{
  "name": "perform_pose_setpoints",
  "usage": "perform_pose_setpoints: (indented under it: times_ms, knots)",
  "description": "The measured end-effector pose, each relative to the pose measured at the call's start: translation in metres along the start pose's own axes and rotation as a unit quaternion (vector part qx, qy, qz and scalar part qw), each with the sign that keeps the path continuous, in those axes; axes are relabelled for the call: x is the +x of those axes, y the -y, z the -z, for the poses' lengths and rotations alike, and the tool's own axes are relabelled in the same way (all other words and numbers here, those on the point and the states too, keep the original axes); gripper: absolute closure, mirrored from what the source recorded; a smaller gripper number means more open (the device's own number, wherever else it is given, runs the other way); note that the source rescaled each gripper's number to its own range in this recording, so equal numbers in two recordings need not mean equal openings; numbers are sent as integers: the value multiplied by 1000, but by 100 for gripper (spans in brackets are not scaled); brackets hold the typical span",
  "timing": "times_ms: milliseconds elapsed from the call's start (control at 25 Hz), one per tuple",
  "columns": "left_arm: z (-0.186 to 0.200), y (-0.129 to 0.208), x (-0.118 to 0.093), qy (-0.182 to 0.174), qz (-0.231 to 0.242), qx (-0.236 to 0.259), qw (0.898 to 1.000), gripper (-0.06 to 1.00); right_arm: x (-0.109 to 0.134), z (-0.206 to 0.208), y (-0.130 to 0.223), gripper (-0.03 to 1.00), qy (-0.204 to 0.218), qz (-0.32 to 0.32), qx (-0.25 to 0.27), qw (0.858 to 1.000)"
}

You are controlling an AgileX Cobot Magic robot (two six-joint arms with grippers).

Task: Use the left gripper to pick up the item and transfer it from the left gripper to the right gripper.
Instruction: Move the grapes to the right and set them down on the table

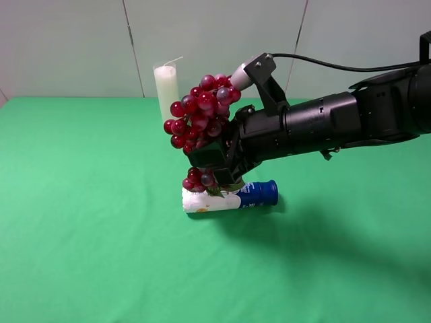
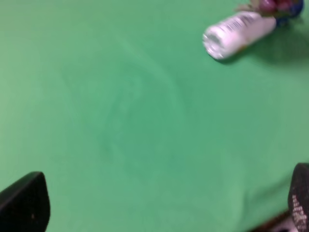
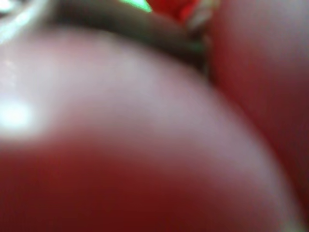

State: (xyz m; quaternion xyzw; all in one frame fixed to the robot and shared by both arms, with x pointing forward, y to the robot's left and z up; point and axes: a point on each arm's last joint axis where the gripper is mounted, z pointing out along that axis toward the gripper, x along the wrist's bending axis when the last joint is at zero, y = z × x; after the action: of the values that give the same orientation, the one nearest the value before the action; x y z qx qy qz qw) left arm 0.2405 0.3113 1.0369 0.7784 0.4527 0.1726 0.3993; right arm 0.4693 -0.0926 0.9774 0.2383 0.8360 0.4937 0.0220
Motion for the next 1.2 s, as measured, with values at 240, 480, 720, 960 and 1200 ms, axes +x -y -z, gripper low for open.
perform_pose_setpoints:
  times_ms: [240,480,720,960,1200]
  knots:
    - [0,2,-2,16,-20,-2,1000,-6,-2,0,1,95,13,-11,4,1000]
    - [0,2,-3,17,-21,-1,1000,-6,-2,0,1,95,14,-11,5,1000]
    - [0,2,-3,17,-21,-1,1000,-6,-4,0,1,95,22,-16,8,1000]
    - [0,2,-3,13,-17,-2,1000,-6,-7,0,2,95,37,-60,11,997]
    - [1,2,-4,-50,32,-9,998,-6,-11,1,4,95,63,-103,16,993]
